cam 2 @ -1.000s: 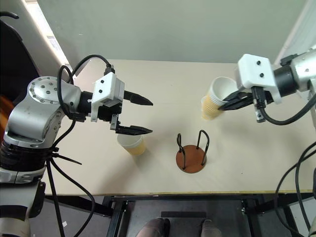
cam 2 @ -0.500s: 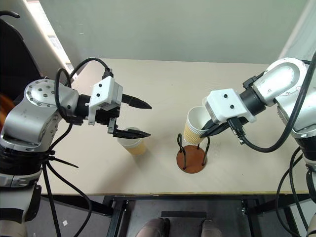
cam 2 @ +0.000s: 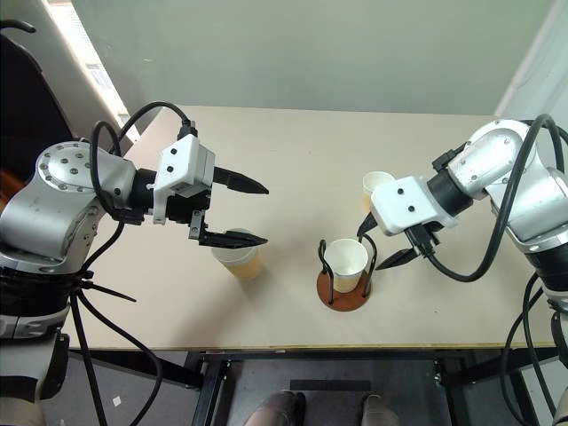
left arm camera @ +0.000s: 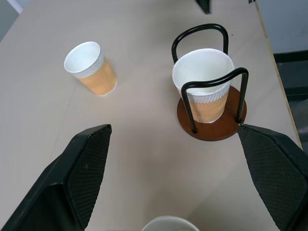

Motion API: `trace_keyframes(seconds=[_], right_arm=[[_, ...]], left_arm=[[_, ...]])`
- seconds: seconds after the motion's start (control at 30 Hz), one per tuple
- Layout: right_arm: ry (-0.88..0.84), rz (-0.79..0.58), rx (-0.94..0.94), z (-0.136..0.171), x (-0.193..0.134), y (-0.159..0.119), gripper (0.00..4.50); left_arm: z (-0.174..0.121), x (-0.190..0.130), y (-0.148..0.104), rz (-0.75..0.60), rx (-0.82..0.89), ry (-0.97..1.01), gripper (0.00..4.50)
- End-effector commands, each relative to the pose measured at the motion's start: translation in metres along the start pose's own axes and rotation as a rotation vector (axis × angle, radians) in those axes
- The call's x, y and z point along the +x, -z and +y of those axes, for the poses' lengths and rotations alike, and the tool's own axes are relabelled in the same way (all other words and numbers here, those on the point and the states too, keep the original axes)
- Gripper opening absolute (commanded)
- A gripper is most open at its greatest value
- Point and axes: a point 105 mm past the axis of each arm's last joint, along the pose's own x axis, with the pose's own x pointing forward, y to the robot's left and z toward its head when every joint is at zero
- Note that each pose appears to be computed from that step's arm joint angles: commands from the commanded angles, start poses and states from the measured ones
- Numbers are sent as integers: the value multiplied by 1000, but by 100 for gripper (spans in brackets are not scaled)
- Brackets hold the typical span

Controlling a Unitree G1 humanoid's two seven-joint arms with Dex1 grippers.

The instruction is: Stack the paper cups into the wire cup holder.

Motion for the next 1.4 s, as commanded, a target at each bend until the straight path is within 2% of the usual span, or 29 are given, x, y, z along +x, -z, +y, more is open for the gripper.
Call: trace_keyframes(seconds=[0.03,0.07,0.13,0.17,0.23,0.3,0.57,0.83,0.93,1.03,1.2,1.27,1.3,1.4], right_arm=[[231,72,7,-43,-29,16,426],[304,99,17,-58,-32,24,447],[413,136,52,-83,-34,41,447],[446,103,87,-93,-32,44,447],[508,69,151,-109,-28,51,447],[548,142,167,-118,-24,67,447],[567,345,271,-114,5,119,447],[549,357,342,-105,31,135,447],[533,384,347,-101,38,140,392],[518,427,329,-97,40,146,292],[503,380,322,-99,38,138,114],[479,337,310,-99,34,131,43],[442,274,309,-98,29,122,6],[339,135,215,-95,-1,88,2]], left_arm=[[19,-6,-4,12,32,-125,450],[22,-5,-3,14,34,-147,450],[26,-5,1,27,33,-184,450],[28,-6,4,44,36,-199,450],[28,-6,8,59,38,-212,450],[30,-6,8,55,35,-235,450],[49,-9,12,49,14,-365,450],[45,-13,16,75,15,-363,450],[45,-15,16,79,17,-372,450],[42,-17,14,82,24,-372,450],[38,-20,13,81,24,-368,450],[36,-21,13,82,24,-363,450],[35,-22,11,68,18,-350,450],[32,-24,9,58,17,-326,450]])
